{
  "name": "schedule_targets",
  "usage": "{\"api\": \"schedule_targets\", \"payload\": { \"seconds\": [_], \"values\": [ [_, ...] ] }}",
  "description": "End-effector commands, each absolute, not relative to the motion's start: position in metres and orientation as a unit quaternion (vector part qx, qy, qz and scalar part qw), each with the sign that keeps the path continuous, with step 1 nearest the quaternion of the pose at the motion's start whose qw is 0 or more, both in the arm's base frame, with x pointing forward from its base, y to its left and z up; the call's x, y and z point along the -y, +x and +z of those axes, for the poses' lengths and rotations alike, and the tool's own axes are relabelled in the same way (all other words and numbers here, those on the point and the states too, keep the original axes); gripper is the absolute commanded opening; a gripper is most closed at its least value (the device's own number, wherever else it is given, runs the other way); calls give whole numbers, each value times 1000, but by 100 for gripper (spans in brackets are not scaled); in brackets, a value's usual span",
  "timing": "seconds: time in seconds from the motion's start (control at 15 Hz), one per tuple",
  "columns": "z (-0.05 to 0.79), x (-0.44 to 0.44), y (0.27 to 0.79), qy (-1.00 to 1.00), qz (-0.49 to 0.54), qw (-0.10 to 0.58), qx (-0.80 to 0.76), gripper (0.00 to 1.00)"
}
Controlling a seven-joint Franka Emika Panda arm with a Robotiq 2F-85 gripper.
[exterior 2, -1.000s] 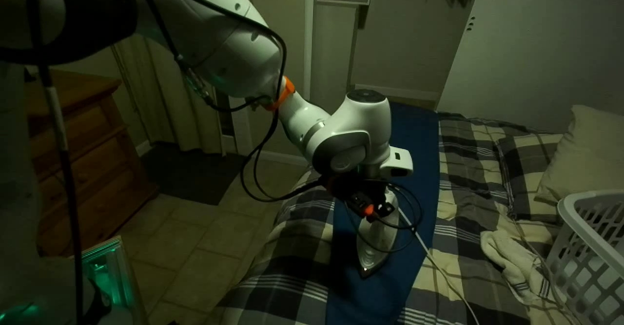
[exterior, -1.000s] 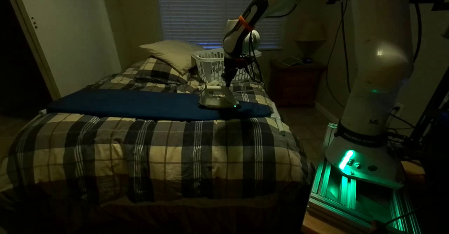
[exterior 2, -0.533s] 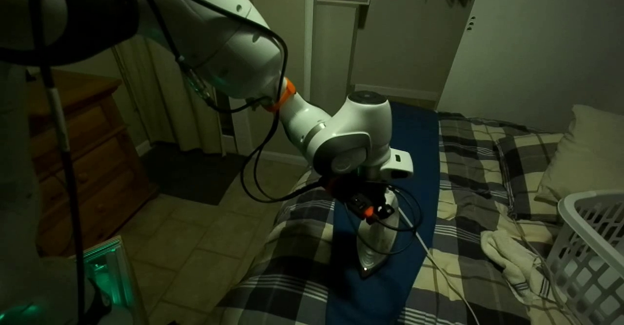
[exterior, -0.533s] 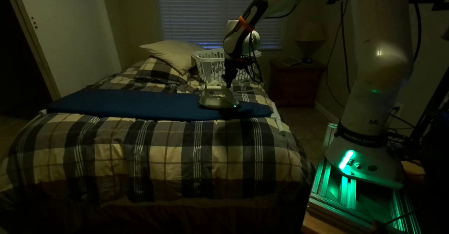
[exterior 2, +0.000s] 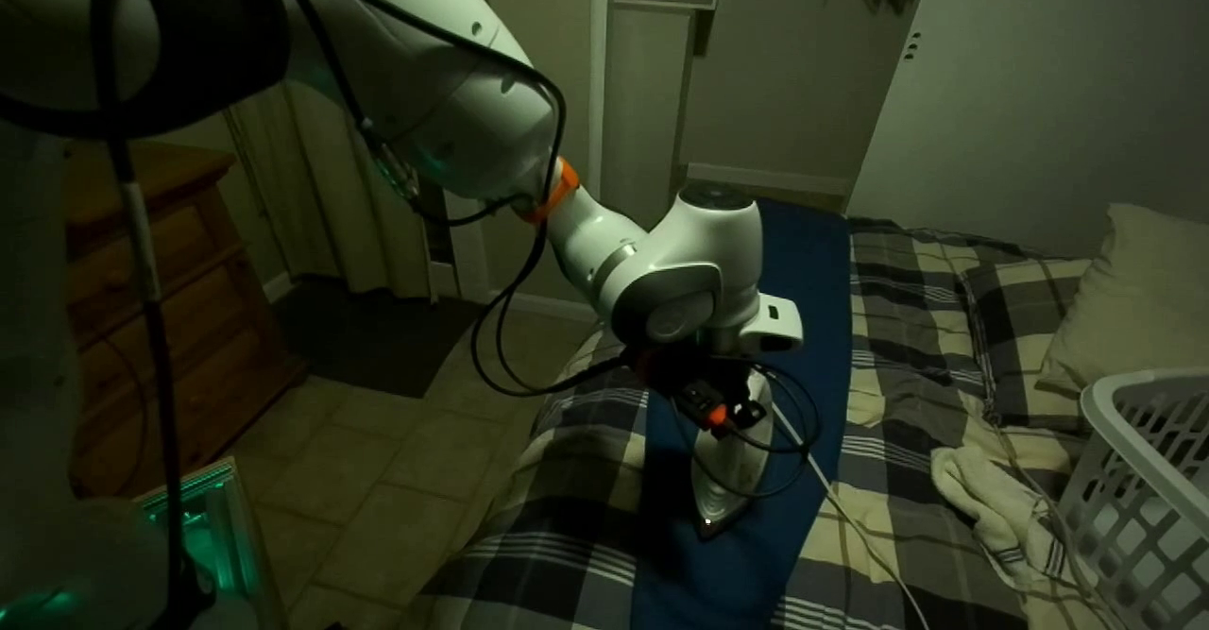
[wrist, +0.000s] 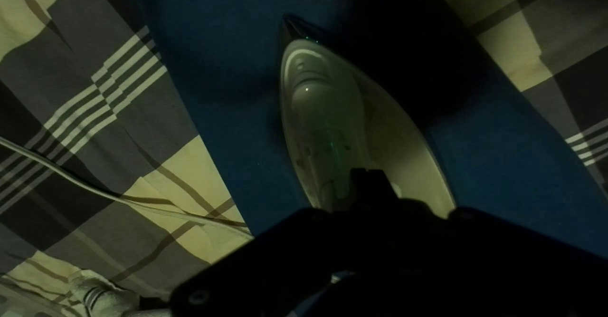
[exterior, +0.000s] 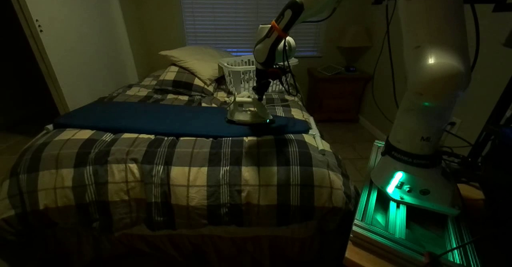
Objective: Press a button on the pressing iron
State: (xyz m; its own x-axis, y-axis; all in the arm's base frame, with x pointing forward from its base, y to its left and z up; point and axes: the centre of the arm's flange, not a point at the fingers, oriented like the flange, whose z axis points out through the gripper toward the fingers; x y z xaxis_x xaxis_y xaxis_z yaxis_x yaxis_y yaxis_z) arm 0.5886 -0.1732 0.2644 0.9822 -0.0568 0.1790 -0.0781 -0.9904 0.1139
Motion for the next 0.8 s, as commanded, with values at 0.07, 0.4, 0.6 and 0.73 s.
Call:
{"api": "schedule_targets", "payload": {
  "seconds": [0.07, 0.4, 0.6, 0.73],
  "values": [
    [260, 177, 600, 994, 86, 56, 39, 6],
    [256, 177, 601, 995, 79, 51, 41, 6],
    [253, 174, 602, 995, 72, 44, 43, 6],
    [248, 174, 602, 996, 72, 43, 43, 6]
  ]
}}
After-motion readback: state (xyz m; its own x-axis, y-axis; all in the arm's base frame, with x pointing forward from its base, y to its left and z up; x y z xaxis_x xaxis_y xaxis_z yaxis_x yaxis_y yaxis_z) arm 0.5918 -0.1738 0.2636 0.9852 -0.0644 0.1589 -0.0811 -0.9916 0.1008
